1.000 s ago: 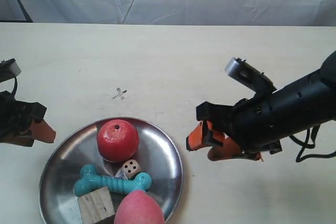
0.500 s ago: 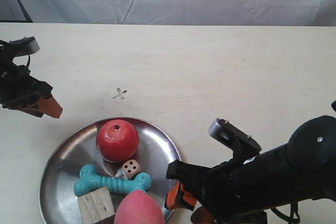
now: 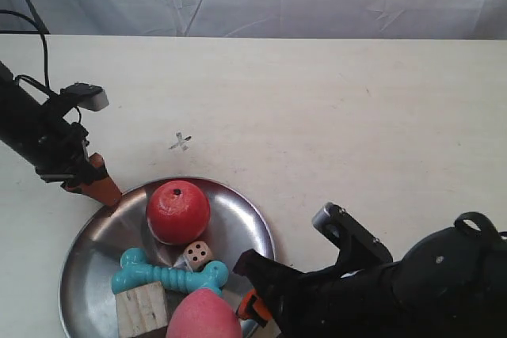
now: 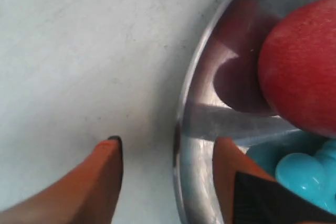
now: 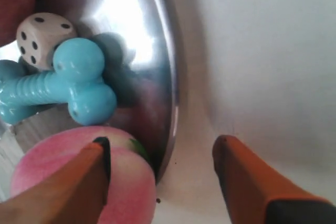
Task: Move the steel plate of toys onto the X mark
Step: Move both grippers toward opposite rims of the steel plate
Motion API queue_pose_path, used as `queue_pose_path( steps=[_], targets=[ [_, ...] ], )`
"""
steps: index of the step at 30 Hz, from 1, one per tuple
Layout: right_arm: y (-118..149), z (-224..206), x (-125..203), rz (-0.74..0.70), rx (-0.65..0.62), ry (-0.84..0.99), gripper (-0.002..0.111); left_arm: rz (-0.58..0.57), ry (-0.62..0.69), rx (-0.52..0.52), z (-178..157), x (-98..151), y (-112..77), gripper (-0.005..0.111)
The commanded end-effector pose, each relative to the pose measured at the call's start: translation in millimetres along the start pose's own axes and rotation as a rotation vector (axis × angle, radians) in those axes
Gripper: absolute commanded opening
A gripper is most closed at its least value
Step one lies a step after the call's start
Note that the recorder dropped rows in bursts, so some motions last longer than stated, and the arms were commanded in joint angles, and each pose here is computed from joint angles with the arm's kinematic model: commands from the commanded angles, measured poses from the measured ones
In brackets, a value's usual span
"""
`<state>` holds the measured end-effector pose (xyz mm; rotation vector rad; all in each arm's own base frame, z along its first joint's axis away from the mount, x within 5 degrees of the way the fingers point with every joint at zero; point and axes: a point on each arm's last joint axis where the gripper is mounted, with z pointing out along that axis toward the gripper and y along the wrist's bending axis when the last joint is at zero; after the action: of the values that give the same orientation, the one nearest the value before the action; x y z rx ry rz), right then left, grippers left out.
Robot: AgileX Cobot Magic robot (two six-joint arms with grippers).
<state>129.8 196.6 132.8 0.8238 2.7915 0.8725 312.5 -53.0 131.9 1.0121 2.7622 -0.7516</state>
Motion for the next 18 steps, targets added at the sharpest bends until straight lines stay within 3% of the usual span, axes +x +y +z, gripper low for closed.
queue_pose_path(
  steps=[1,18],
  targets=[
    [-4,4,0,0.017,0.024,-0.007,0.058,0.034,0.019,-0.008,4,-4,-5.5,0.051],
    [-14,19,-5,0.071,0.1,-0.054,0.058,0.007,0.044,0.026,14,-2,-3.5,0.051]
  ],
)
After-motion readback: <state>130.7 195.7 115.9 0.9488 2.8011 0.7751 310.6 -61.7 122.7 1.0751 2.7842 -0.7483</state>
